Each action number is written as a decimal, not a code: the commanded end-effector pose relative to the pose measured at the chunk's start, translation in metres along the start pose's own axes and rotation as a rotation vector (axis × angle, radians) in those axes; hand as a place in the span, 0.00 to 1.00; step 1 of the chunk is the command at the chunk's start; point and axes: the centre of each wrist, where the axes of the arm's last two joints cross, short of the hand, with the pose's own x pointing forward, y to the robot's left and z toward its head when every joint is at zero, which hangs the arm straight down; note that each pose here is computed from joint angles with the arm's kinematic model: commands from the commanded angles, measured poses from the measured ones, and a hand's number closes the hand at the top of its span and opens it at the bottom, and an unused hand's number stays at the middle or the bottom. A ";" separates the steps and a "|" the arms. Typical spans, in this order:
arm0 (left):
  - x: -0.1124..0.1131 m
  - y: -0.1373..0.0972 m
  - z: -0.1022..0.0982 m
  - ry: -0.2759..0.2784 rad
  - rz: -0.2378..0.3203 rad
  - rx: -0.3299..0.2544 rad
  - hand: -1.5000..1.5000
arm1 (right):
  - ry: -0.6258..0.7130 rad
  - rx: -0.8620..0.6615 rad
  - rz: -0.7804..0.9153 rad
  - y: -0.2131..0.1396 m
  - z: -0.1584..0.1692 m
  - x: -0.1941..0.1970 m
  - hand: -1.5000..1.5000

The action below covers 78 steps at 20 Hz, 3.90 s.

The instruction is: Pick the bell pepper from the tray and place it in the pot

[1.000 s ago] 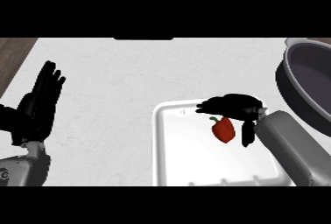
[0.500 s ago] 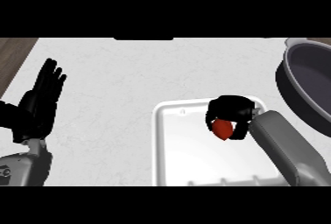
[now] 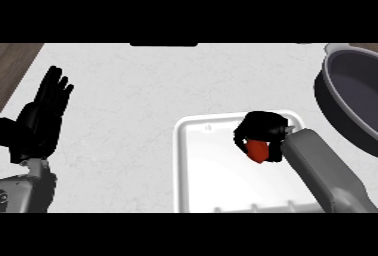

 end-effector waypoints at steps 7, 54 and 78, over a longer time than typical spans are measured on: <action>-0.013 0.037 0.018 0.037 -0.024 0.112 0.50 | 0.271 -0.166 -0.213 0.088 0.077 0.040 1.00; 0.011 -0.004 -0.012 -0.023 0.002 -0.040 0.50 | 0.989 -1.187 -0.069 0.026 0.286 -0.042 1.00; -0.002 -0.018 0.001 -0.015 0.015 -0.033 0.50 | 0.529 -1.409 -0.806 0.034 0.287 -0.094 0.00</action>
